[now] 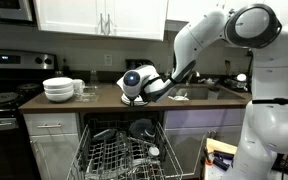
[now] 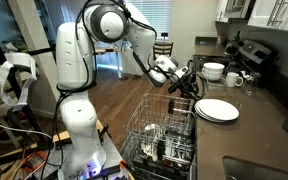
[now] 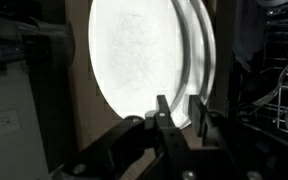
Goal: Place one white plate from the countertop inside the dishwasher
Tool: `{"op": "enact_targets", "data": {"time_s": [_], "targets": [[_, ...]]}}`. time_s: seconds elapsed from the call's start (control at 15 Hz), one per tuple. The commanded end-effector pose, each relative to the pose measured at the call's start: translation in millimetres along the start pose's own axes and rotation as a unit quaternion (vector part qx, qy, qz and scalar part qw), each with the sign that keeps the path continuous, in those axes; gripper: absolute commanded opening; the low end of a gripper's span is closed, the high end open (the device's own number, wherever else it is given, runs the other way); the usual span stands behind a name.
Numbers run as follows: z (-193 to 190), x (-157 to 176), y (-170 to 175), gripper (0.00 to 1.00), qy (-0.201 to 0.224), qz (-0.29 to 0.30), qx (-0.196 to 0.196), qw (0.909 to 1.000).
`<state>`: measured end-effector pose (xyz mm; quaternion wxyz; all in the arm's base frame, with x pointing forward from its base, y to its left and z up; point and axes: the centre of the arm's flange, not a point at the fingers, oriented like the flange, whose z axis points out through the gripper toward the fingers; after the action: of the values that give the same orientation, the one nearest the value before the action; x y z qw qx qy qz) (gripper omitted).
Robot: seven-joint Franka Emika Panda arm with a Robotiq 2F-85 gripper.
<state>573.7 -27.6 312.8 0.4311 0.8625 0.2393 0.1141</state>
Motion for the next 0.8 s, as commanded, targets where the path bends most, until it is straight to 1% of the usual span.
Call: {"op": "enact_targets", "data": {"time_s": [0.0,0.27,0.47,0.73], "targets": [[5.6,2.4,-3.9,0.30,-0.004,-0.005,-0.019,0.9998],[8.8,-0.8,-0.7,0.45,-0.010,0.002,-0.014,0.9999],[11.8,-4.1,3.7,0.47,-0.014,0.008,-0.010,0.9998],[14.7,-6.5,5.7,0.42,-0.023,0.011,-0.011,0.9996]]}}
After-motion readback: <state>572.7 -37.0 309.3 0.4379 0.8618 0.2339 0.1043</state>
